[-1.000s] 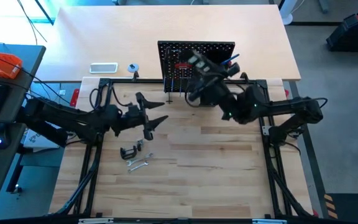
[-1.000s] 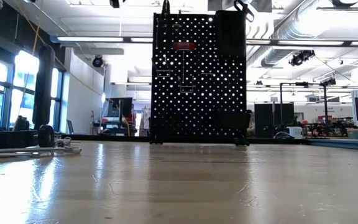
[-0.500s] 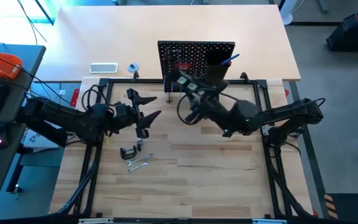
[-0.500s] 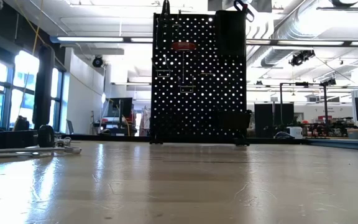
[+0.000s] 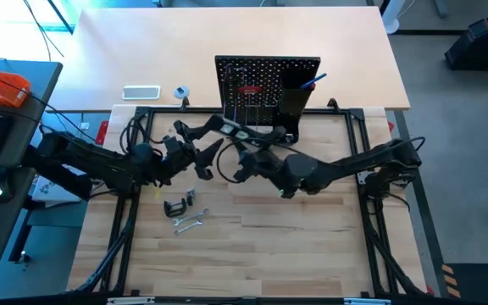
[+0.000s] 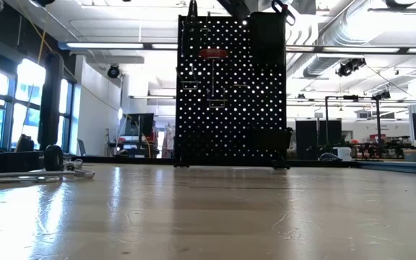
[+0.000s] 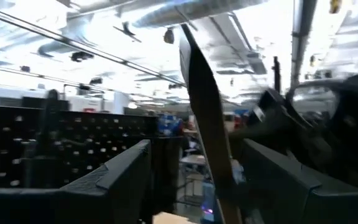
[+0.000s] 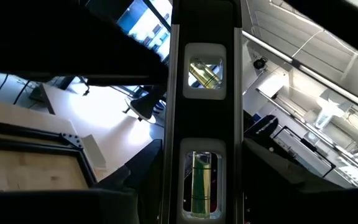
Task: Hang tools onto peg board
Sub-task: Put the spirit level into the top black bin on the peg board
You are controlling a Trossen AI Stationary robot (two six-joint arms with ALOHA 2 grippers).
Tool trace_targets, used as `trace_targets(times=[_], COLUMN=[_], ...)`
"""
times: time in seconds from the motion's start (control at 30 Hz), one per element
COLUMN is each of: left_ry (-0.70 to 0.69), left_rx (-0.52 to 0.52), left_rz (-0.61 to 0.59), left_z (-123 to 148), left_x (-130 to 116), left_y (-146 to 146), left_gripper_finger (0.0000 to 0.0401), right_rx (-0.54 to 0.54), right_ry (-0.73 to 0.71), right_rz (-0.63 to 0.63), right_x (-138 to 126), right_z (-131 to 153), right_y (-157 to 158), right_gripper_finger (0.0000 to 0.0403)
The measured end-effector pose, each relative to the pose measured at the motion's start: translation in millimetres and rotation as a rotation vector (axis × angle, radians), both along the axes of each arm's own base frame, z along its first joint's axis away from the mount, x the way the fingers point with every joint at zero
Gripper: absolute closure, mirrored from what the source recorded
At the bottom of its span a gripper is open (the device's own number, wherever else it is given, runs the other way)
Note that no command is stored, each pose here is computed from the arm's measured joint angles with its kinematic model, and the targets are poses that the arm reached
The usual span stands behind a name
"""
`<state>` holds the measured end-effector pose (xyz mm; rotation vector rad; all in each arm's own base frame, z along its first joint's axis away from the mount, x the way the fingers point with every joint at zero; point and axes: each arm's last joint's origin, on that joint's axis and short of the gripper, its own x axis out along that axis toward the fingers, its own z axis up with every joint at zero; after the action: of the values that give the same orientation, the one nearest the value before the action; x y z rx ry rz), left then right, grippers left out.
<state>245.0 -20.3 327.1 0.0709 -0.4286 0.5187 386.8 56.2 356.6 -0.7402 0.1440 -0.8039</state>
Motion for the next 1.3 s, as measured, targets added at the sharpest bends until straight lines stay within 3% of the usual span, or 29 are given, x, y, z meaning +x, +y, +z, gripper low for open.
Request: trace_targets(times=[0.3, 0.63, 0.8, 1.1, 1.3], left_ry=[-0.021, -0.032, -0.01, -0.029, 0.001], left_rx=[0.02, -0.038, -0.047, -0.028, 0.024], left_rz=[-0.07, -0.1, -0.116, -0.14, -0.165], left_z=[4.8, 8.3, 7.9, 12.6, 11.7], left_x=[1.5, 15.5, 23.5, 20.4, 21.4], left_y=[-2.0, 2.7, 2.8, 2.6, 1.2], left_gripper_finger=[0.0159, 0.0168, 0.0213, 0.0357, 0.0366], right_rx=[0.027, 0.076, 0.068, 0.05, 0.053], right_ry=[-0.026, -0.06, -0.025, 0.007, -0.005], right_rz=[0.004, 0.078, 0.038, -0.01, -0.015], right_x=[5.5, 7.3, 8.7, 8.2, 6.1], right_z=[-7.3, -9.8, -14.2, -16.0, -14.5], right_y=[1.3, 2.7, 2.4, 4.3, 11.4], right_gripper_finger=[0.0233, 0.0233, 0.0233, 0.0233, 0.0205])
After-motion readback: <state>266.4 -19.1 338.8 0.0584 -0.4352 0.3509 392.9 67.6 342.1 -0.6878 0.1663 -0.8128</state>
